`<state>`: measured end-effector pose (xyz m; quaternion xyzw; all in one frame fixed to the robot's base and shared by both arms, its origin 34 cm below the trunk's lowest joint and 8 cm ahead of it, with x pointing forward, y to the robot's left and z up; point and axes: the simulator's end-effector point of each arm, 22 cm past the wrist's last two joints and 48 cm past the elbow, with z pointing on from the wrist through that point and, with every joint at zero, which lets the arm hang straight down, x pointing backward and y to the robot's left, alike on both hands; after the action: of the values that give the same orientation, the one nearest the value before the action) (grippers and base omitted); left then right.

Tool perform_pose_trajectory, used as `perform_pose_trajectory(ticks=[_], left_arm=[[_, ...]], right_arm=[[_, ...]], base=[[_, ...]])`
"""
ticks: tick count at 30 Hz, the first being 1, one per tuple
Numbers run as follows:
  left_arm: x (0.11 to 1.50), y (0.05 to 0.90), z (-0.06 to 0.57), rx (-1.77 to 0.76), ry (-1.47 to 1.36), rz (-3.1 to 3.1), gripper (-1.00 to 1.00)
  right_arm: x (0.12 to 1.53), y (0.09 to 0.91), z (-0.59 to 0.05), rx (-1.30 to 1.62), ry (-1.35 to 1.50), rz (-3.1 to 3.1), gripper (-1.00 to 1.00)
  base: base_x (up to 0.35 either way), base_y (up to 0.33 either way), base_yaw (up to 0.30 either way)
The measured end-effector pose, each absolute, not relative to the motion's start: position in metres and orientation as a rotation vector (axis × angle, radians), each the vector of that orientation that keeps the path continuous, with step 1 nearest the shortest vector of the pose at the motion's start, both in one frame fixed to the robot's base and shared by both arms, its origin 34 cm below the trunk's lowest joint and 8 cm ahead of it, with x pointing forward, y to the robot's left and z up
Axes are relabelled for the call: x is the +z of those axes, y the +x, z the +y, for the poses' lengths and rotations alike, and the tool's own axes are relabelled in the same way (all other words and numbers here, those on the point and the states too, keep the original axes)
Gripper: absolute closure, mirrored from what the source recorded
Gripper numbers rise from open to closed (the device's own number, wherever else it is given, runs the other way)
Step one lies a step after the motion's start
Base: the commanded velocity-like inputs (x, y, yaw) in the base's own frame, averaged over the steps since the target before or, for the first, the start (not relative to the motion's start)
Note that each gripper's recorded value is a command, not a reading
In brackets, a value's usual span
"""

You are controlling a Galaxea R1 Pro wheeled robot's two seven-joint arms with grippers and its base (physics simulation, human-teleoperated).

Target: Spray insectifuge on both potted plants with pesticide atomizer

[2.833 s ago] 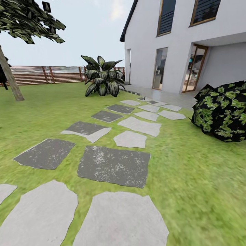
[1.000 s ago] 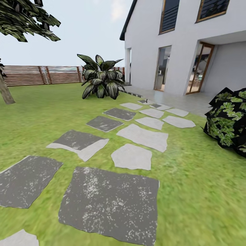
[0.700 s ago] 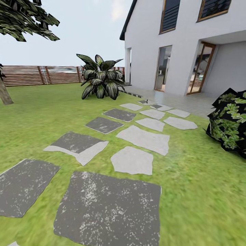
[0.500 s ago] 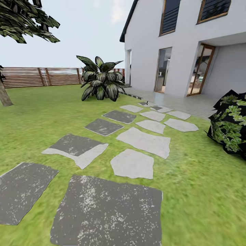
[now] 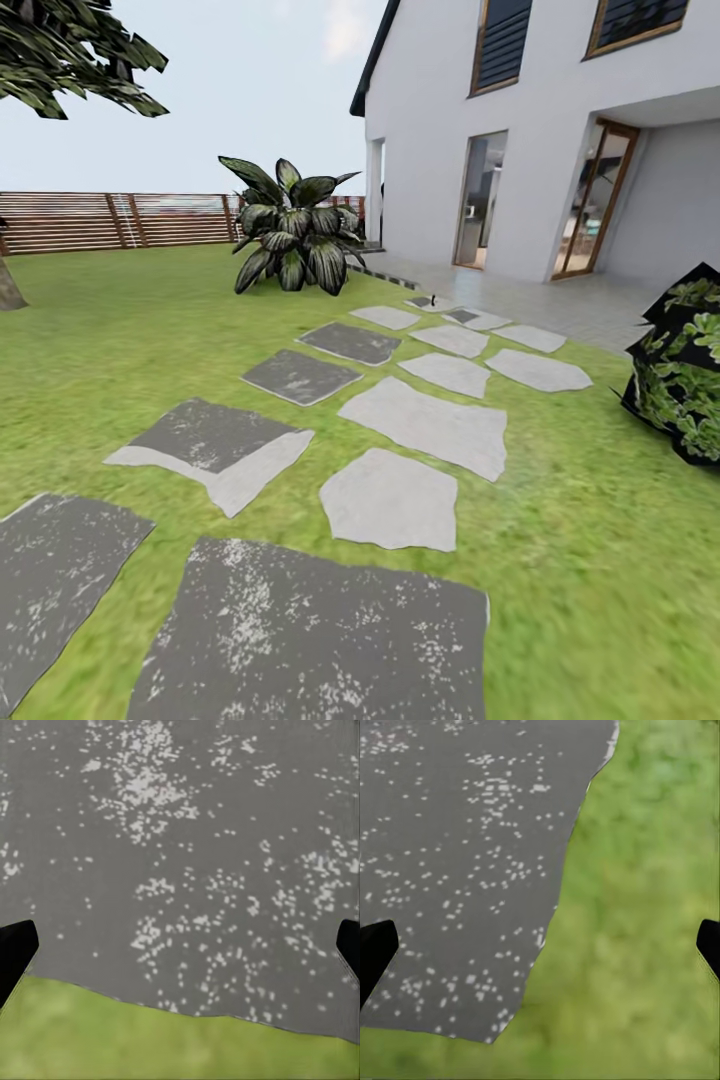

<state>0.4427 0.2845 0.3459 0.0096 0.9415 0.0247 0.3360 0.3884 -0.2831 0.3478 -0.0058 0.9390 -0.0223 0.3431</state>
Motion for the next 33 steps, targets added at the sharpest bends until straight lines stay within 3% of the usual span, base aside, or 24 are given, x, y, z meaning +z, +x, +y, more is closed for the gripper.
perform_pose_trajectory(ticks=[33], left_arm=[[0.3459,0.4425,0.2843,0.064,0.026,2.456,-1.0]], right_arm=[[0.3477,0.3882,-0.2831,-0.058,-0.015,2.441,-1.0]], base=[[0.338,0.0,0.0]])
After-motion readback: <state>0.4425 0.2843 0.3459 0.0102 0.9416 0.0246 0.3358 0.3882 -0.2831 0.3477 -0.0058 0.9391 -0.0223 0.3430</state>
